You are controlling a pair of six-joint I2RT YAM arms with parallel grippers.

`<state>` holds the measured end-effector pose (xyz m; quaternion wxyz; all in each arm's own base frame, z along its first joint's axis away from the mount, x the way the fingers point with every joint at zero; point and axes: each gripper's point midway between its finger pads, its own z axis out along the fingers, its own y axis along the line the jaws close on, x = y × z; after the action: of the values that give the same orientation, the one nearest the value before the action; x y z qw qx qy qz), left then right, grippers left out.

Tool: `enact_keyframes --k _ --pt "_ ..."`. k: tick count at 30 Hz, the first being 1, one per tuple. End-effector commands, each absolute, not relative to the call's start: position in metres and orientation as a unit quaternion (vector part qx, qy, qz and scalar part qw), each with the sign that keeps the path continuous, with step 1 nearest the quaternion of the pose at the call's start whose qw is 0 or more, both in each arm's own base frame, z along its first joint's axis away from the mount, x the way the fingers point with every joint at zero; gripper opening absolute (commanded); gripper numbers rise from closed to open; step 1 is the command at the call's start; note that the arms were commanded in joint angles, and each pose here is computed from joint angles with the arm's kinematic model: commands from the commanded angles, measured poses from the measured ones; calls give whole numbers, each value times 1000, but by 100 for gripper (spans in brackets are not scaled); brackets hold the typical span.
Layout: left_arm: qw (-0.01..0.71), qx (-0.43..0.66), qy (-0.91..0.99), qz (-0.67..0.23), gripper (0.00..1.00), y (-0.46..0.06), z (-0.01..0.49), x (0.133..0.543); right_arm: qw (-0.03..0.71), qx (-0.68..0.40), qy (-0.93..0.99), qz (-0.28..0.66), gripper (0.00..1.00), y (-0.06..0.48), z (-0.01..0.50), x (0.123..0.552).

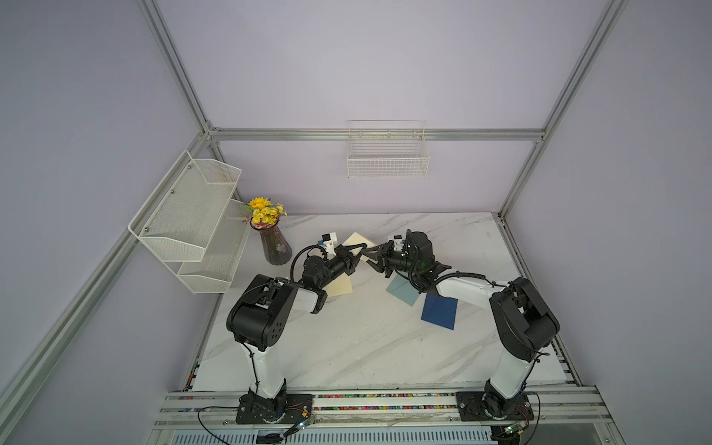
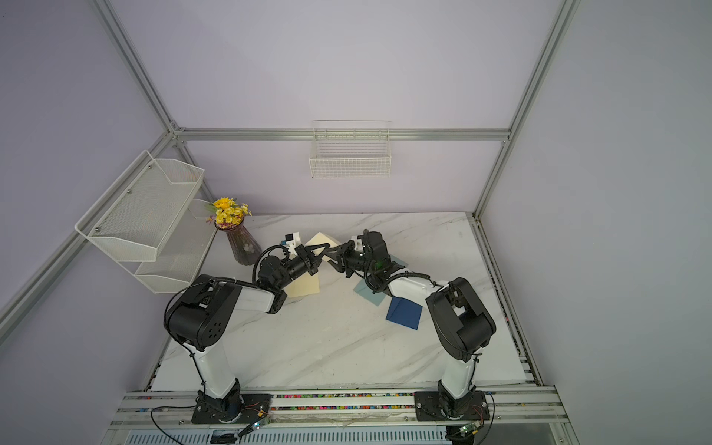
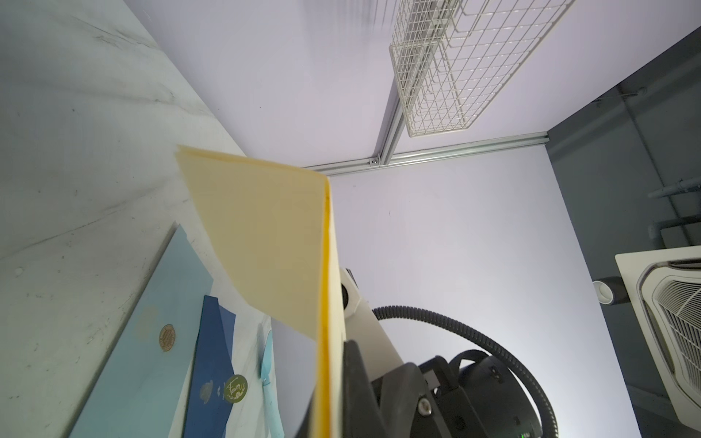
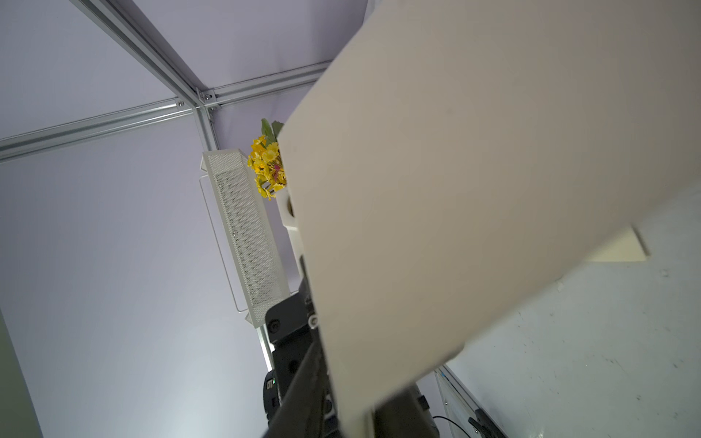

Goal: Fold the letter paper in half and place it into the envelope
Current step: Fold the letter paper.

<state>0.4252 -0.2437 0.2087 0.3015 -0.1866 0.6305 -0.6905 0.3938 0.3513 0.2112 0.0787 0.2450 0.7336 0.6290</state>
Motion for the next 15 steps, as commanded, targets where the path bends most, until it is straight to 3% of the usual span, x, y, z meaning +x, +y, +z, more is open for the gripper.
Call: enact_keyframes --k 1,4,12,15 --pt "322 -156 617 -700 0 -244 227 425 88 259 732 624 13 350 206 396" --pt "323 -157 618 -700 0 -243 226 424 88 258 736 620 0 349 203 396" --pt "319 -154 618 -702 0 -242 228 419 87 258 738 618 0 347 199 397" --pt "318 -154 618 -702 0 -242 228 416 88 260 737 617 10 344 198 401"
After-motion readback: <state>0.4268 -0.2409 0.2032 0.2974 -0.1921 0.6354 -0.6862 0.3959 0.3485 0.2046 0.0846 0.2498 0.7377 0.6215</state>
